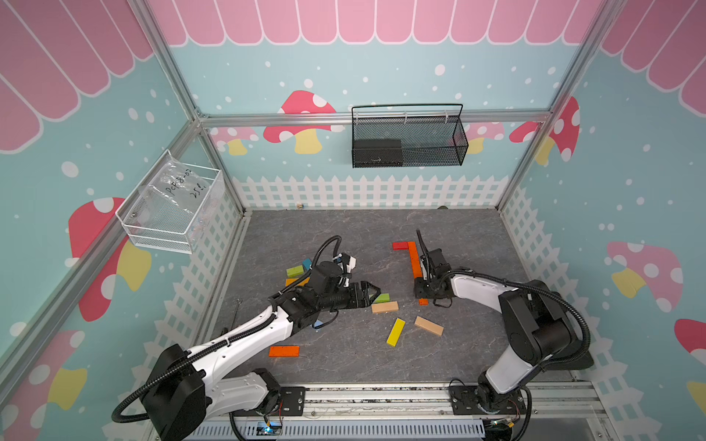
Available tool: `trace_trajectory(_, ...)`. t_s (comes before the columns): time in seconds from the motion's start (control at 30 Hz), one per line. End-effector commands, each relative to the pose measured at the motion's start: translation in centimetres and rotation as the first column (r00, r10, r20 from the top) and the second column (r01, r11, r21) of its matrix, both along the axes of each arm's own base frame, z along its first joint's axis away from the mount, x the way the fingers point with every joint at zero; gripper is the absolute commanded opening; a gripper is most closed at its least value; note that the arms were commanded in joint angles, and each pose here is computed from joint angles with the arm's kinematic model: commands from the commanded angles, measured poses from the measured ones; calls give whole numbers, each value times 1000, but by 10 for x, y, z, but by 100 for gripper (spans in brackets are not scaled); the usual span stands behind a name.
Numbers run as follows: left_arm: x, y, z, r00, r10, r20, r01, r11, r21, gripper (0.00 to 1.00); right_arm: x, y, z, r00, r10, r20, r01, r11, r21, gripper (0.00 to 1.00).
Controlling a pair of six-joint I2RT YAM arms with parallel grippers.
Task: Assemble a giraffe with building blocks
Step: Assemble the building block at the center of the board, then pick up the building block from the center of the board.
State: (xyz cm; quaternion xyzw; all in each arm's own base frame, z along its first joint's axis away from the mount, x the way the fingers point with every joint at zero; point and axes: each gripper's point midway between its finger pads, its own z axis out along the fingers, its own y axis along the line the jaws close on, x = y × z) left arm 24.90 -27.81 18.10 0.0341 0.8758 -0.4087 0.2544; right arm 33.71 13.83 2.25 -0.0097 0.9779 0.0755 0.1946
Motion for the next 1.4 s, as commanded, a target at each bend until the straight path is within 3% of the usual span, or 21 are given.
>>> trace_trajectory(0.0,-2,3,5,1000,7,14,-7,1000,-7,82,-3,-3,0,999,-11,-31,10,1000,-7,57)
trace_trajectory(0.23,-3,3,5,1000,6,13,-6,1000,-6,82,5,-3,28,1000,-12,18,12,1000,-4,62)
trace_trajectory(0.47,-2,8,8,1000,15,23,-15,1000,21,82,15,-1,96,991,-7,135,4,1000,23,69)
trace_trajectory(0.77,4,23,12,998,60,29,-62,993,96,82,4,-7,157,974,36,224,-41,999,15,68)
trace_trajectory(1.0,7,37,8,994,113,-1,-113,986,121,82,-28,7,142,986,71,149,-80,995,57,68)
trace_trajectory(1.37,-17,62,-16,984,161,-78,-148,977,155,82,-75,65,93,982,184,34,-187,979,80,69)
